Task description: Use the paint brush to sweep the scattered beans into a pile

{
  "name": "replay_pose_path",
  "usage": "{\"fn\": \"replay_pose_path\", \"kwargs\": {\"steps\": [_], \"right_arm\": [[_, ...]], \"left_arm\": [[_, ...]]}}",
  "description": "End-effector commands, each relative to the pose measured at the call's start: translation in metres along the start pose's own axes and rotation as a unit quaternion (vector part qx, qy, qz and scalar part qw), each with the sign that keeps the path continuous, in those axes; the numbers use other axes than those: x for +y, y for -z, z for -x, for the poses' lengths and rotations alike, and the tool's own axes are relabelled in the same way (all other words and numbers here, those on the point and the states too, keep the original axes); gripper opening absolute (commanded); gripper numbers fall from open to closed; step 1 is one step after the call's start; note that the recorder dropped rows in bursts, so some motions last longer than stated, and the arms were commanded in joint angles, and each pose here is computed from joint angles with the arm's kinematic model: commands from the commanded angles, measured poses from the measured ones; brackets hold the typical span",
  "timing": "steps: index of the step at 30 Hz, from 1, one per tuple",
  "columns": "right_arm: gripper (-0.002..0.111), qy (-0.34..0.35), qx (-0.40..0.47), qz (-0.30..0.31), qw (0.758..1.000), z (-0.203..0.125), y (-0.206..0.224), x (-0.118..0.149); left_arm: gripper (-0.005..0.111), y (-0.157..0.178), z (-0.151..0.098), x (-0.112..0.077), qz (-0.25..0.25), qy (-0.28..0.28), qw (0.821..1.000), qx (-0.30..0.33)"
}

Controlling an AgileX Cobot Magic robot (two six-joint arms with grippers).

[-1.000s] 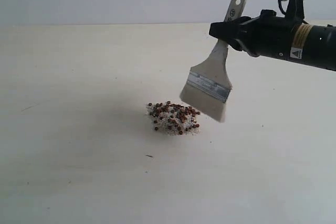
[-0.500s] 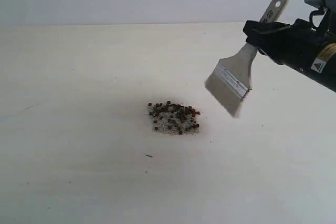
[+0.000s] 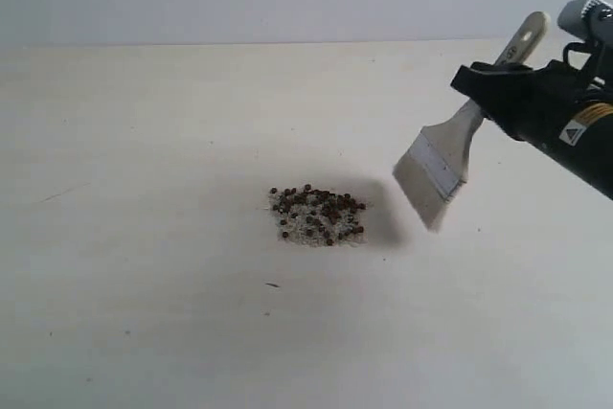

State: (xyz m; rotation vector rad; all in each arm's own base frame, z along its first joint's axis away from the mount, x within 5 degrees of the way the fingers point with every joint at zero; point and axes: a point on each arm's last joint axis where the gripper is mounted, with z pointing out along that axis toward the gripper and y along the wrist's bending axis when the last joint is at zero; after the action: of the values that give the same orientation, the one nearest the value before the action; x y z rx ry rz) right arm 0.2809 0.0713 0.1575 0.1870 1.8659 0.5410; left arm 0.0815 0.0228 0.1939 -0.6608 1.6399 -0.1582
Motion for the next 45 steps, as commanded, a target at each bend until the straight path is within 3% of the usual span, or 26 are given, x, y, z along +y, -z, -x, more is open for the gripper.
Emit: {"fn": "replay_pose_path", "kwargs": {"steps": [1,6,12,26,34,38,45], "right_arm": [[0.000,0.053,-0.020,-0.017,0.998,-0.007,0.001,0.020],[0.000,0.083,-0.048,-0.051,0.994,-0.012,0.005,0.033],[0.000,0.082,-0.057,-0.030,0.995,-0.017,0.007,0.047],[0.000,0.046,0.012,-0.060,0.997,-0.049,-0.005,0.032],[0.000,0.034,0.036,-0.003,0.999,-0.056,-0.011,0.042],[0.000,0.030,0.032,-0.012,0.999,-0.055,-0.011,0.041],[0.000,0.080,0.014,-0.020,0.996,-0.047,-0.009,0.042]], "left_arm": [[0.000,0.001,0.001,-0.001,-0.003,0.001,1.000,-0.005],[0.000,0.001,0.001,-0.001,-0.003,0.001,1.000,-0.005],[0.000,0.001,0.001,-0.001,-0.003,0.001,1.000,-0.005],[0.000,0.001,0.001,-0.001,-0.003,0.001,1.000,-0.005],[0.000,0.001,0.001,-0.001,-0.003,0.001,1.000,-0.005],[0.000,0.001,0.001,-0.001,-0.003,0.001,1.000,-0.005],[0.000,0.001,0.001,-0.001,-0.003,0.001,1.000,-0.005]]}}
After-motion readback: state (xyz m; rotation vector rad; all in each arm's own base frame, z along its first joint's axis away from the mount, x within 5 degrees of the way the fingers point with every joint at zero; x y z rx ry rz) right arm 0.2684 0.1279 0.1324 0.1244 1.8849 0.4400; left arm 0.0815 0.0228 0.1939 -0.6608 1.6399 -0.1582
